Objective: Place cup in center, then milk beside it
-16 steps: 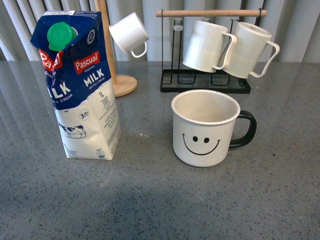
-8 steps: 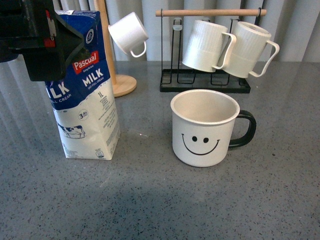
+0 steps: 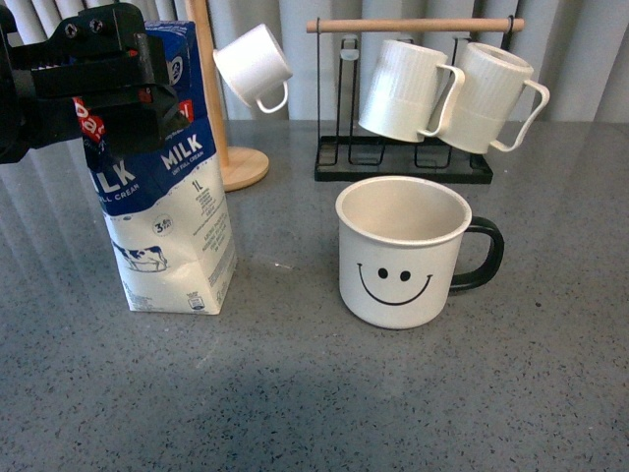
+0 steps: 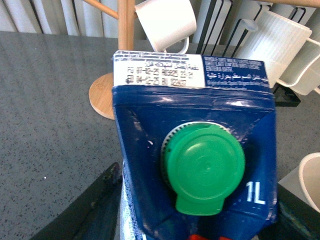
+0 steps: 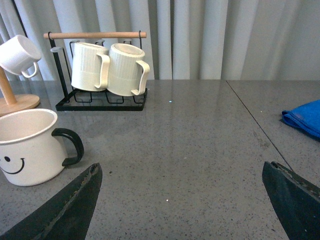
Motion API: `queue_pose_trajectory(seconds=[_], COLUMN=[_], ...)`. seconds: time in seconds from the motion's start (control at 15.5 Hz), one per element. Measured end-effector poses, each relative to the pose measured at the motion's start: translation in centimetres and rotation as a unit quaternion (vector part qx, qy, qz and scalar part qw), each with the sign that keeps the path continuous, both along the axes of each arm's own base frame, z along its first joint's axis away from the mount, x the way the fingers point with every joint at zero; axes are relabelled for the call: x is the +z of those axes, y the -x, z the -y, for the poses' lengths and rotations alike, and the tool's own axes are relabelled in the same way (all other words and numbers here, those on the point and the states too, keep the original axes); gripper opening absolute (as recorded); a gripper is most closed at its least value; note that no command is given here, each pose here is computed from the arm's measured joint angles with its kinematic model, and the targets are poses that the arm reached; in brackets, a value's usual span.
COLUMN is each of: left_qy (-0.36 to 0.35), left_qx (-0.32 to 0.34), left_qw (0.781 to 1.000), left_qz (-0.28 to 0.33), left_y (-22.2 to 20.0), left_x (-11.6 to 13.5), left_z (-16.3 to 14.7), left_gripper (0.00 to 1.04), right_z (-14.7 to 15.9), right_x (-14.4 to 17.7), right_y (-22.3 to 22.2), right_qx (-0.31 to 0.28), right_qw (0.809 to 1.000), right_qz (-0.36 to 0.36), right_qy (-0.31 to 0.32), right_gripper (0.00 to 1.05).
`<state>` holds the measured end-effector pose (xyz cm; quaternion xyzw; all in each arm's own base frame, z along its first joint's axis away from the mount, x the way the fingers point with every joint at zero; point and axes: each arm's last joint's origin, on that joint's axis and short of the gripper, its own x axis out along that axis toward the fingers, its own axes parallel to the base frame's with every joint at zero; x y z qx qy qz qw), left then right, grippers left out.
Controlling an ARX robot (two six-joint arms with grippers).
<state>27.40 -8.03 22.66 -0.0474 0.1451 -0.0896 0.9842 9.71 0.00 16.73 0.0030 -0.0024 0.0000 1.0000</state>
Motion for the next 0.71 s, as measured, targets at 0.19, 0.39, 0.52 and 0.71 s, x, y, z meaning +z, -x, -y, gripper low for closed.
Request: queue_pose_trajectory(seconds=[0.19, 0.39, 0.52, 0.71], left_qy=[-0.005, -0.021, -0.020, -0.023], left_qx=[0.000, 0.006, 0.004, 0.006], left_qw=[1.000, 1.000, 1.000, 0.999], left_qz=[0.003, 0.005, 0.014, 0.037], left_y=[0.2, 0.4, 0.8, 1.4], left_x=[0.0, 0.1, 0.5, 1.4], left_z=[0.5, 0.6, 0.7, 1.3], left_gripper=[0.43, 0.17, 0.06, 0.04], right_z=[0.0, 0.0, 0.0, 0.0], right_x=[0.0, 0.0, 0.0, 0.0], right_y=[0.0, 0.0, 0.0, 0.0], right_qx=[0.000, 0.000, 0.000, 0.000], right_qw=[1.000, 1.000, 1.000, 1.000], right_qz=[0.000, 0.000, 0.000, 0.000], right_qy=[0.000, 0.000, 0.000, 0.000], right_gripper=[0.98, 0.98, 0.98, 0.98])
